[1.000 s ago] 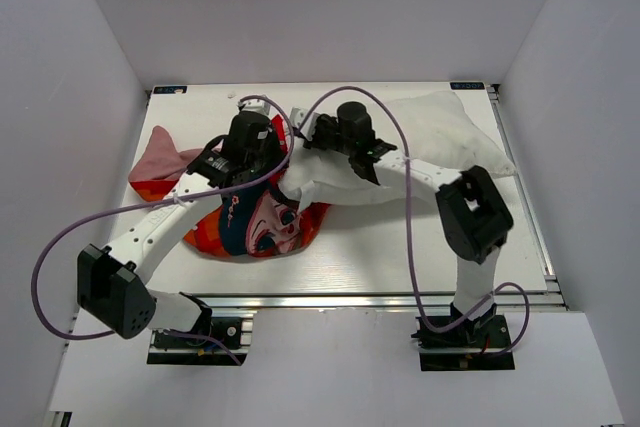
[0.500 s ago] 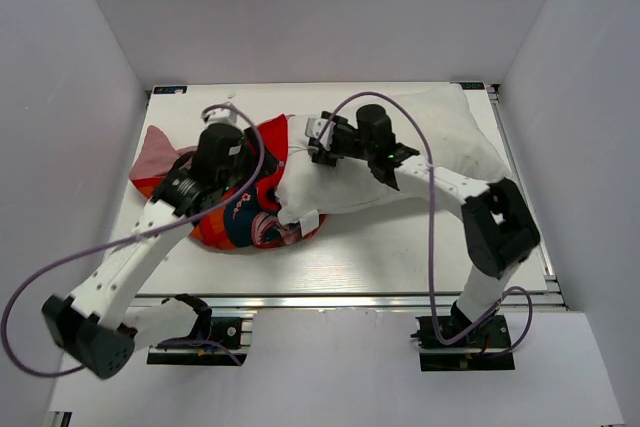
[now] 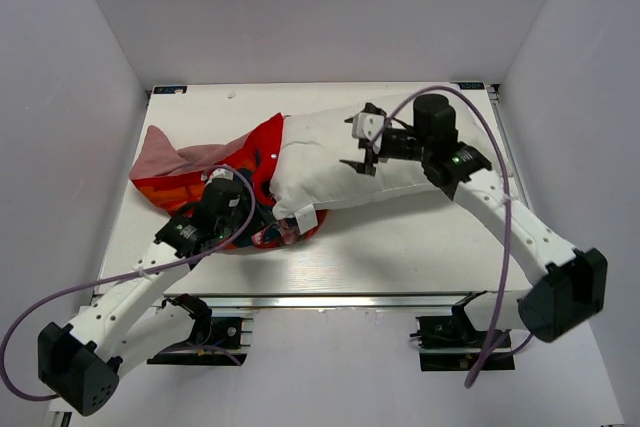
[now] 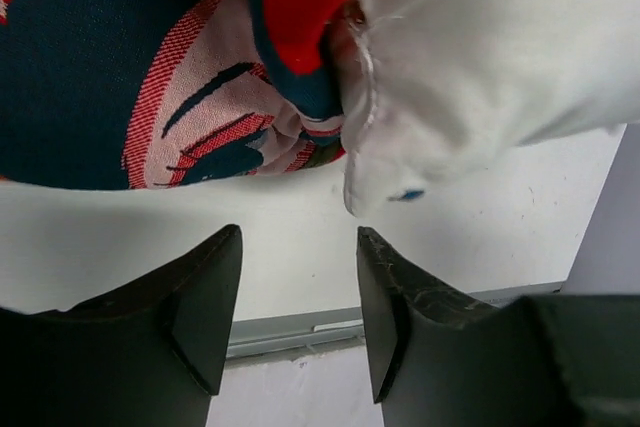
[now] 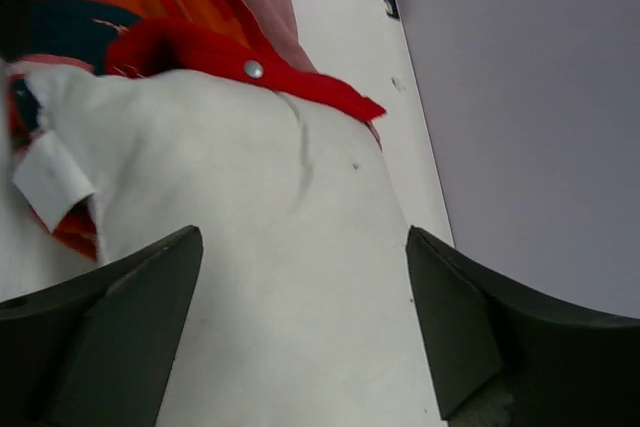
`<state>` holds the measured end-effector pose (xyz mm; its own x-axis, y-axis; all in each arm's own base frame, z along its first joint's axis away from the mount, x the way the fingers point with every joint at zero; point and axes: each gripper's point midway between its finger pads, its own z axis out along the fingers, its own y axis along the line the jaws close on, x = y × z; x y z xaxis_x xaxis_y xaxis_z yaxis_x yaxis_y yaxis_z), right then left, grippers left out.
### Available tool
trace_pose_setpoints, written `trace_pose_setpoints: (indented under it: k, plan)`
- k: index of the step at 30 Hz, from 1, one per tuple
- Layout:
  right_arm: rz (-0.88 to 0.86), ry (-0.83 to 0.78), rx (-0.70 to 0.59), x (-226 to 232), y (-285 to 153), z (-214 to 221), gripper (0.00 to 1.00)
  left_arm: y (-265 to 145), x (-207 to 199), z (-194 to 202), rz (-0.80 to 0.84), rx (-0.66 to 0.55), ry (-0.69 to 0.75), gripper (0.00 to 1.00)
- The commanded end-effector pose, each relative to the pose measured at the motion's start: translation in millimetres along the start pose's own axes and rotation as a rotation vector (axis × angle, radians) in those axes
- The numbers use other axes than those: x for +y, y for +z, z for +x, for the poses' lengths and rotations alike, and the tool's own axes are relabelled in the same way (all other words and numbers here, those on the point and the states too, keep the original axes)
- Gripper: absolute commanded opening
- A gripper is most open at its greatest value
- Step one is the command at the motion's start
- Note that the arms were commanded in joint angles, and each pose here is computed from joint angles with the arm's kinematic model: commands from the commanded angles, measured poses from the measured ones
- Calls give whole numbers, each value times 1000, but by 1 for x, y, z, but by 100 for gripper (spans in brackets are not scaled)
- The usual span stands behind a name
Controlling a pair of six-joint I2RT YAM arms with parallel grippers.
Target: Put the pillow into the pillowcase
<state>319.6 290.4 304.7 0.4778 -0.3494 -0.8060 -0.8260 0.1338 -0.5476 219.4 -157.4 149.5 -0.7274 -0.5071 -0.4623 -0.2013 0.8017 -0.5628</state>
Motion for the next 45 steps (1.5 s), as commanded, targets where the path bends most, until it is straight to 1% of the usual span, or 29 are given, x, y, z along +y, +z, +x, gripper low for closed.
trace_pose_setpoints:
  k: [1,2,3,4,6,7,12,16,18,22,23,24,25,26,27,30,31,33,34,36,38,39,42,43,44,45]
  plan:
    - [-178,-60,-83,58,-15,-17,89,12,-18,-5,79,-26,-52,59]
    - [-181,-79,-70,66,-14,-11,90,17,-17,-3,75,-24,-53,61]
    - [-197,-91,-49,82,-10,3,89,23,-15,-2,66,-23,-56,62]
    - [-206,-141,-61,91,-7,1,89,31,-16,-4,62,-31,-60,63]
    - [-207,-158,-27,103,-2,16,89,39,-18,-8,52,-43,-59,64]
    - [-196,-180,-37,102,4,15,89,45,-19,-11,41,-48,-57,65]
    - [-202,-193,-8,97,21,27,89,61,-12,-27,-36,-122,-57,66]
    - [-231,-236,-23,103,35,30,89,64,-11,-38,-73,-159,-76,65]
    - [-254,-267,-30,112,42,32,89,59,-15,-42,-53,-179,-81,64]
    - [-303,-315,-2,134,68,54,90,52,-16,-44,-32,-196,-86,64]
    - [-291,-324,22,134,73,61,89,52,-16,-43,-31,-193,-83,64]
    - [-273,-352,12,132,81,56,89,53,-15,-42,-32,-191,-83,65]
    - [-264,-345,34,133,90,65,89,55,-14,-41,-35,-187,-83,65]
    - [-227,-359,73,126,95,71,89,55,-15,-41,-33,-184,-82,65]
    - [-189,-385,68,117,102,68,89,56,-15,-41,-32,-185,-83,65]
    - [-120,-431,143,104,116,89,87,61,-15,-41,-33,-184,-85,65]
    - [-69,-451,143,94,123,91,83,62,-15,-41,-43,-185,-90,65]
    - [-1,-454,196,79,126,100,73,62,-10,-44,-72,-200,-107,65]
    - [43,-459,201,69,131,101,58,61,-5,-43,-98,-200,-114,65]
    - [107,-435,242,52,129,109,38,56,2,-49,-130,-235,-132,66]
    - [127,-390,251,41,128,111,9,50,6,-51,-140,-256,-153,66]
    - [143,-373,252,36,125,112,1,49,7,-53,-144,-269,-157,66]
    - [160,-324,204,29,115,101,0,47,6,-60,-142,-296,-170,66]
    - [166,-314,183,26,110,92,0,47,6,-61,-144,-300,-173,66]
    - [151,-269,127,27,106,78,0,48,3,-65,-142,-310,-175,67]
    - [148,-231,141,28,104,84,0,48,1,-67,-141,-312,-177,67]
